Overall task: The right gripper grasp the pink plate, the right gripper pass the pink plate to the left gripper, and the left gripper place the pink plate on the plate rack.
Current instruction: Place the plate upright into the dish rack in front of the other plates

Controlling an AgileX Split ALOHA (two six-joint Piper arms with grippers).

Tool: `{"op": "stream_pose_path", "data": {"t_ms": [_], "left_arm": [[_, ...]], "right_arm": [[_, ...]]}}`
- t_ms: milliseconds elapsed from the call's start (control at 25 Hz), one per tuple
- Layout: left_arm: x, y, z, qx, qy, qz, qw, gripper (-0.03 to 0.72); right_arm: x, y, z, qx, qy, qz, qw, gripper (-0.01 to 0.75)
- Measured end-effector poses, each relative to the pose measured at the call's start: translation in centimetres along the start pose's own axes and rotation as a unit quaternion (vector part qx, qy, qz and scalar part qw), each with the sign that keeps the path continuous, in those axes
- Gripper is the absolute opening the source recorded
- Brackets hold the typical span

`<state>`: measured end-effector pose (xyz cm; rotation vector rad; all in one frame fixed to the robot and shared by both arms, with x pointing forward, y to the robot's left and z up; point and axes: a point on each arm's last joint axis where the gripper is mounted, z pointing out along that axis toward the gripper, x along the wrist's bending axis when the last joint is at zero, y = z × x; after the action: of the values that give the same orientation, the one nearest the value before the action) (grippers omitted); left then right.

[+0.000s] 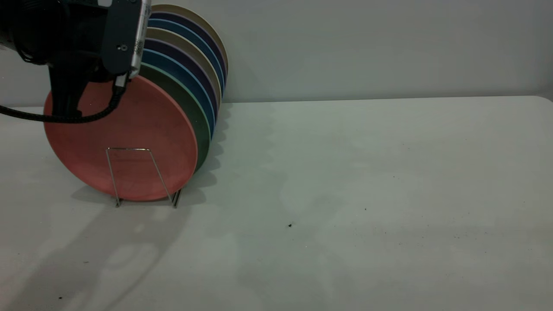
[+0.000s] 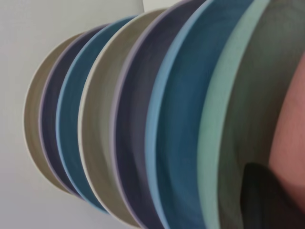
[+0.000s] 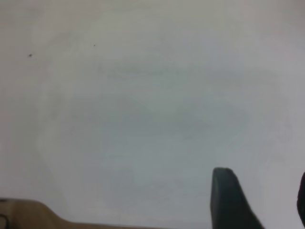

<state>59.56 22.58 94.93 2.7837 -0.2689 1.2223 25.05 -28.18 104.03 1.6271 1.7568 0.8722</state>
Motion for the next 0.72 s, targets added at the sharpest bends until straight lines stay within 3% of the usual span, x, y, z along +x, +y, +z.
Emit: {"op": "stream_pose_path", "data": {"t_ms": [720], "left_arm": [[-0.49, -0.03, 0.79, 0.001, -0.006, -0.002, 1.0, 0.081]], "right_arm": [[0.0, 0.0, 0.0, 0.0, 0.0, 0.0, 1.0, 0.361]]}}
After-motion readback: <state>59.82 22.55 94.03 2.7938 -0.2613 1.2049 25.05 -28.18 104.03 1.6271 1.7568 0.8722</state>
